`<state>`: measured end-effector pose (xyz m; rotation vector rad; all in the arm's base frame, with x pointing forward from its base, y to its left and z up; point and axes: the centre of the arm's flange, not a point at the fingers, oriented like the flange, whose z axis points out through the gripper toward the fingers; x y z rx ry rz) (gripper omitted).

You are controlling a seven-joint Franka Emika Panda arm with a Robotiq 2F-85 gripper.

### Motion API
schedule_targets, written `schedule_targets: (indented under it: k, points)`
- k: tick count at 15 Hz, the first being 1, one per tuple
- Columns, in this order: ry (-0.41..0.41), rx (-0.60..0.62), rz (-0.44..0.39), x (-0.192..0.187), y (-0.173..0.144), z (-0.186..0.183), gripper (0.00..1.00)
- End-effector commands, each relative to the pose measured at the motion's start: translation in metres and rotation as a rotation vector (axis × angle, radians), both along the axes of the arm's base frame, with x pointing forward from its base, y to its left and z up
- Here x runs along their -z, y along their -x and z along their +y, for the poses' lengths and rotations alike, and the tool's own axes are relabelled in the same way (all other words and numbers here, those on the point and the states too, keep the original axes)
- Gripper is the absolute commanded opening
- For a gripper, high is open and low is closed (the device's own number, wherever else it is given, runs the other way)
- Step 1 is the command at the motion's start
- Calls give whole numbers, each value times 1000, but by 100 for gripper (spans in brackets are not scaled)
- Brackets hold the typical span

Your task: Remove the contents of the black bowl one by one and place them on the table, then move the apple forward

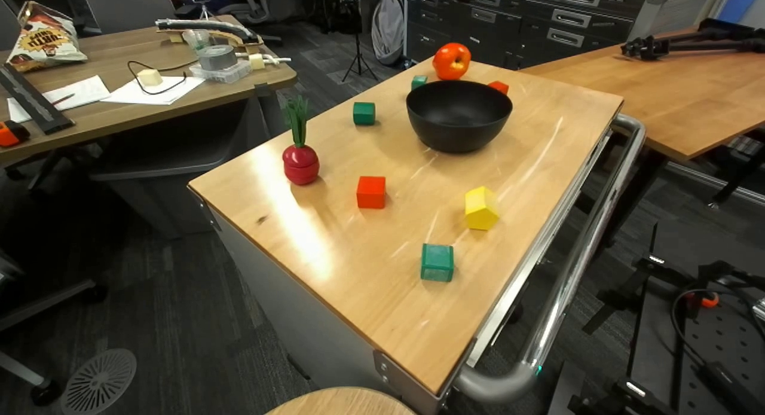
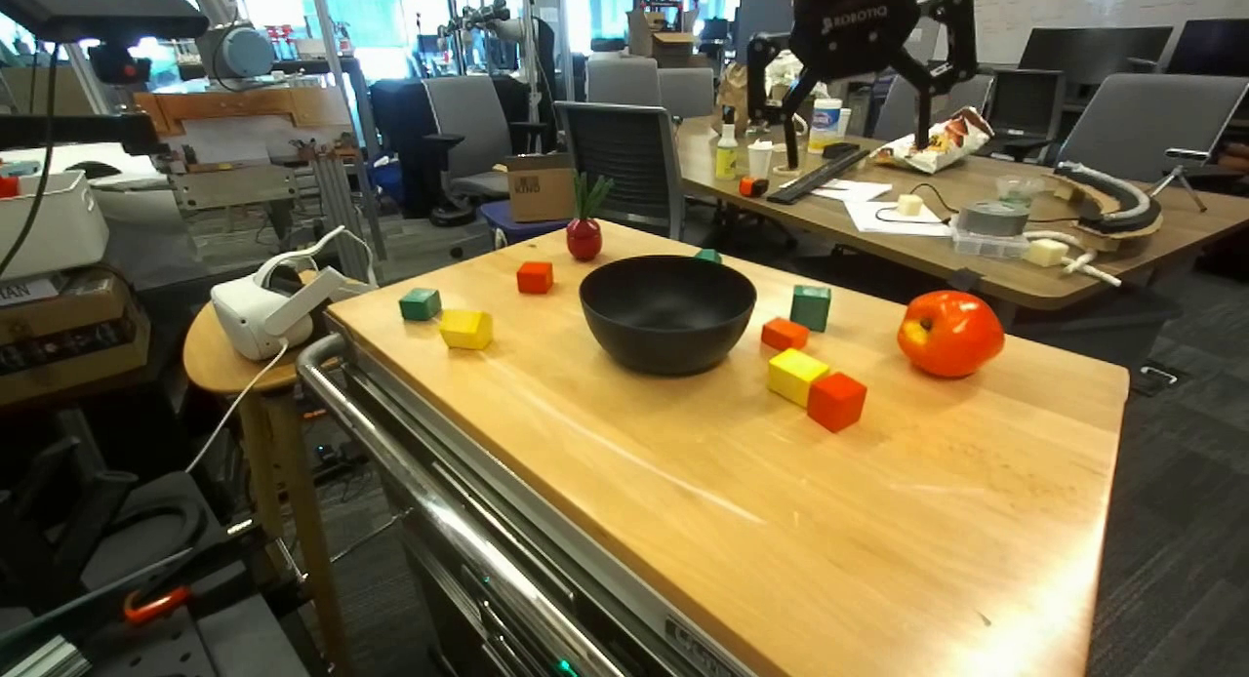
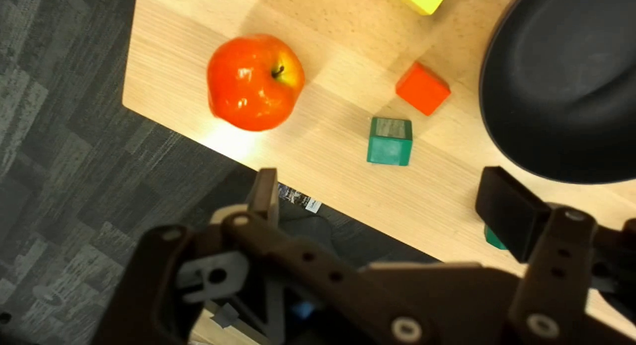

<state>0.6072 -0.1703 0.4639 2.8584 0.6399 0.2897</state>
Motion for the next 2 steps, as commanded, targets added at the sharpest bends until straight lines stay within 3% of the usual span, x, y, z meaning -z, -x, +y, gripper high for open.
schedule_targets:
  k: [1, 2]
  points:
    - [-4, 0, 0, -4, 6, 0, 100]
    - [-5, 0, 2, -4, 10, 1, 100]
